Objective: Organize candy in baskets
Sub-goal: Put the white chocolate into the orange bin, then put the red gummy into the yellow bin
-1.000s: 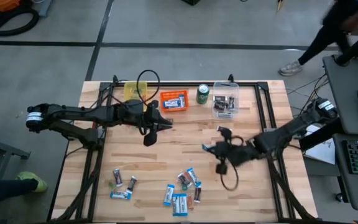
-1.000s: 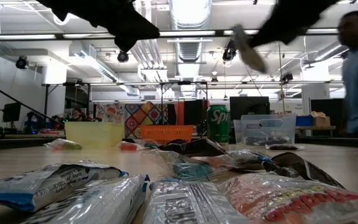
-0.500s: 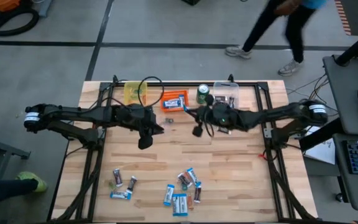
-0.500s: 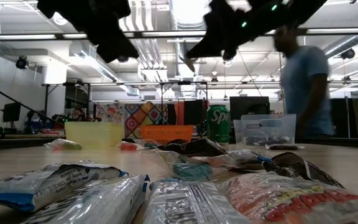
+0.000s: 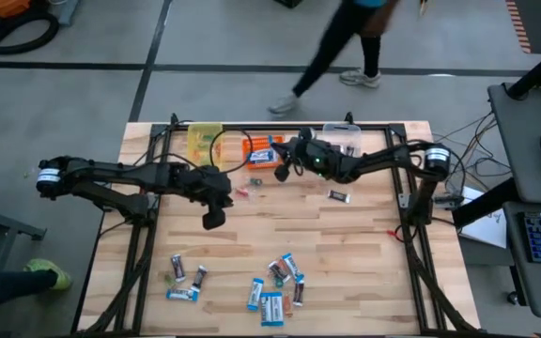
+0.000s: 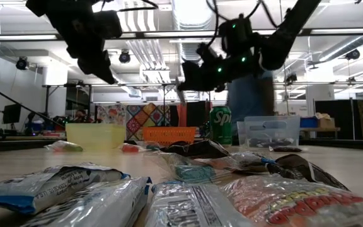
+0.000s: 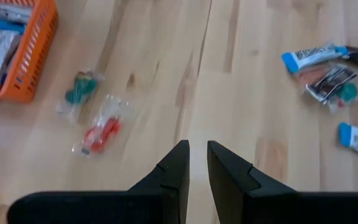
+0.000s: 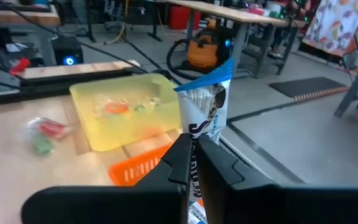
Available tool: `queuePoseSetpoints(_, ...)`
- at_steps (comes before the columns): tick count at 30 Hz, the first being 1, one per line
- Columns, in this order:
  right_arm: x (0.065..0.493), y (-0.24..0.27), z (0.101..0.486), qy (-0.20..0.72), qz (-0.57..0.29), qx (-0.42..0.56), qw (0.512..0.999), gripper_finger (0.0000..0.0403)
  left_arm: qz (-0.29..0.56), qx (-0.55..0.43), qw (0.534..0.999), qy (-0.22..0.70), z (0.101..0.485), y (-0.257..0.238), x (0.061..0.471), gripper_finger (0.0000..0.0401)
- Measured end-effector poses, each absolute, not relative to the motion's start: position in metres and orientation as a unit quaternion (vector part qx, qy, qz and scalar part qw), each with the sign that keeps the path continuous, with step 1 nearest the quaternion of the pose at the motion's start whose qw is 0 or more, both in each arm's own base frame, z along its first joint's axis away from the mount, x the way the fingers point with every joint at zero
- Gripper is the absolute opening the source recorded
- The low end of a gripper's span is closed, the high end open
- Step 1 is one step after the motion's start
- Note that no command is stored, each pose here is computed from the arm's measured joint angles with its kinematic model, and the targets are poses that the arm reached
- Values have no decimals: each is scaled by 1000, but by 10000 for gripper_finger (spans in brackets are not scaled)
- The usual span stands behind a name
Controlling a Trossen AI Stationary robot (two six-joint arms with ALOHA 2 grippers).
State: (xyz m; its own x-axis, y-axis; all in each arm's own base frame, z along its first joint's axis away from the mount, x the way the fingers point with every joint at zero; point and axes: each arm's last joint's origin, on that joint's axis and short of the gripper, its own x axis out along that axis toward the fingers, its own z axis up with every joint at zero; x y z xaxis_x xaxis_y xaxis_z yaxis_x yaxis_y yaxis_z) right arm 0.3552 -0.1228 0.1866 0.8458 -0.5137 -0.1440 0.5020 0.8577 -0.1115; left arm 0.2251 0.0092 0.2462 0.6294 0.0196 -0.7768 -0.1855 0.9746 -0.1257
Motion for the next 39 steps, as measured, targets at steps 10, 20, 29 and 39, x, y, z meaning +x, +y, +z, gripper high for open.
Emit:
queuePoseSetpoints(10, 372, -131, 174, 97, -271, -26, 957, 13, 57, -92, 887, 449, 226, 9, 221, 40)
queuePoseSetpoints(20, 373, -131, 171, 117, -269, -23, 956, 29, 59, -100, 895, 431, 212, 9, 222, 40)
queuePoseSetpoints(29, 372, -131, 167, 136, -266, -21, 954, 54, 56, -100, 906, 406, 215, 9, 227, 40)
queuePoseSetpoints(39, 371, -129, 178, 114, -268, 5, 957, 135, 45, -82, 927, 364, 221, 10, 234, 40)
